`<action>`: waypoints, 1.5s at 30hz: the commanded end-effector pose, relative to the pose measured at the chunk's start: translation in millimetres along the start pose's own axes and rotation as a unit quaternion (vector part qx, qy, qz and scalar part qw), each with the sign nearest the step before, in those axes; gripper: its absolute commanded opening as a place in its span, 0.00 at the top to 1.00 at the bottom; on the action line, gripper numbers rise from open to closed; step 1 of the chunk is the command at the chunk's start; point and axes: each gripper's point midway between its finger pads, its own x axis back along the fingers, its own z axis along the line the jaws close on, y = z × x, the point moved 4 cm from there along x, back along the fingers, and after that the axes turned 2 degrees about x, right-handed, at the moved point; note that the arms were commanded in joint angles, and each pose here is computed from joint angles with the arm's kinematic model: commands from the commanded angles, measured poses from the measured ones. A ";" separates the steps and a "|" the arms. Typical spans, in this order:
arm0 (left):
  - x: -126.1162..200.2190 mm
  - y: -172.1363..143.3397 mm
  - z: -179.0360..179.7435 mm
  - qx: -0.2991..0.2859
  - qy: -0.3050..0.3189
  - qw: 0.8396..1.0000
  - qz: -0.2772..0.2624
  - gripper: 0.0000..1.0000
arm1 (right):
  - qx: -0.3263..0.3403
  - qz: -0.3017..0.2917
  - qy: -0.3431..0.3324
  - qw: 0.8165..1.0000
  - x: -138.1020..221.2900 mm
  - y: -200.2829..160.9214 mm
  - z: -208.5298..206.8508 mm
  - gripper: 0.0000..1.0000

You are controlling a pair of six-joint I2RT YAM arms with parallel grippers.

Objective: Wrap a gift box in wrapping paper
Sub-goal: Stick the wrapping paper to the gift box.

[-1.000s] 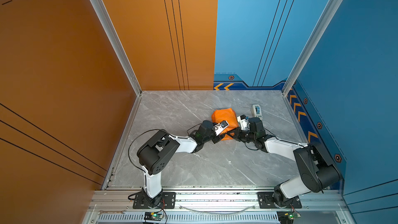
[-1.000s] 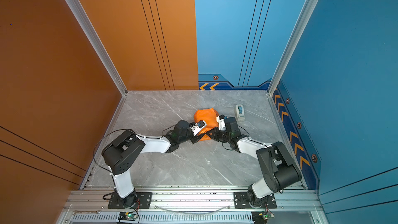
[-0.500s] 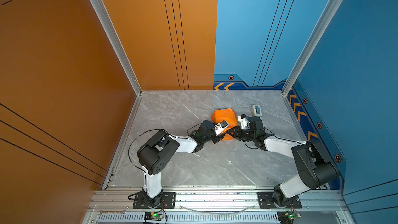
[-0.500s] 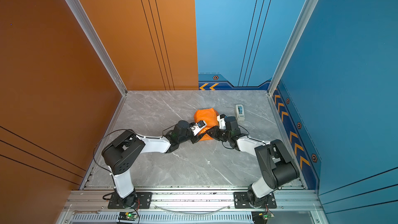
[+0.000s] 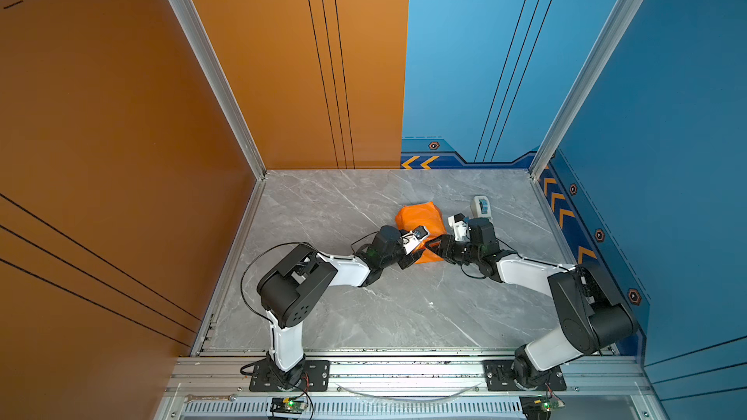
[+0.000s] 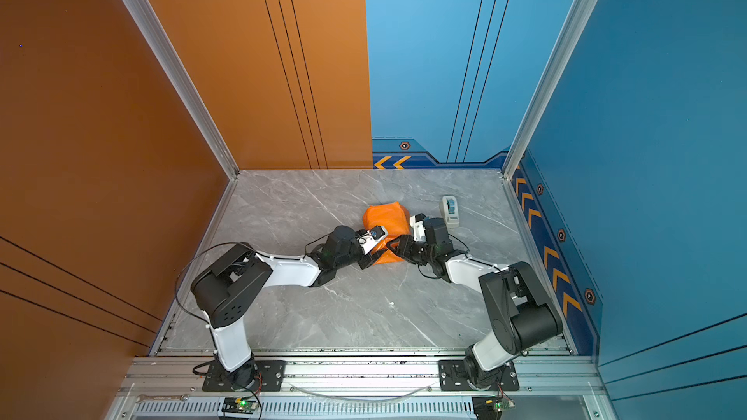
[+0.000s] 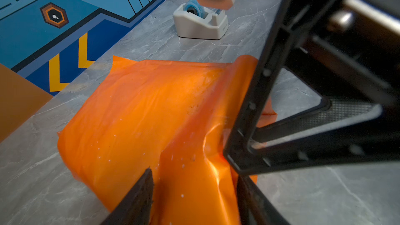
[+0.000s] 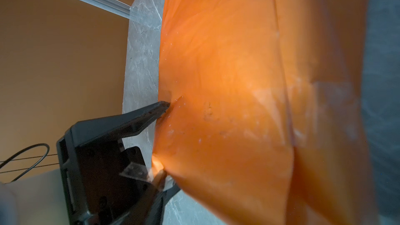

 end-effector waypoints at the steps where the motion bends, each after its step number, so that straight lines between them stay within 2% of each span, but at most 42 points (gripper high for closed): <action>1: 3.8 -57.8 -19.5 0.026 -0.031 0.993 0.114 0.39 | -0.005 -0.018 0.003 1.000 8.0 10.0 7.2 0.46; 13: 3.7 -59.2 -20.1 0.027 -0.033 0.992 0.115 0.41 | 0.000 -0.018 0.001 1.000 28.9 2.4 16.6 0.42; 22: 2.5 -56.7 -21.1 0.030 -0.037 0.993 0.112 0.44 | 0.014 -0.022 -0.081 0.996 56.3 -7.4 3.9 0.41; 25: 2.6 -57.3 -21.2 0.029 -0.037 0.993 0.112 0.44 | 0.041 -0.040 -0.121 0.991 70.1 -11.7 1.7 0.50; 27: 2.5 -57.1 -21.1 0.030 -0.037 0.993 0.112 0.44 | 0.059 -0.044 -0.139 0.988 72.6 -18.5 1.7 0.64; 30: 2.3 -58.2 -21.7 0.030 -0.038 0.992 0.113 0.44 | 0.059 -0.044 -0.138 0.988 65.3 -26.8 -3.0 0.80; 33: 2.3 -57.9 -21.8 0.031 -0.038 0.992 0.113 0.45 | 0.044 -0.043 -0.115 0.991 49.7 -29.1 -4.3 0.92; 39: 2.1 -57.0 -22.5 0.031 -0.040 0.992 0.112 0.45 | 0.044 -0.039 -0.085 0.995 17.0 -23.1 3.2 0.96; 45: 1.9 -56.7 -23.0 0.029 -0.042 0.993 0.111 0.43 | 0.054 -0.055 -0.086 0.993 0.3 -11.3 4.0 0.99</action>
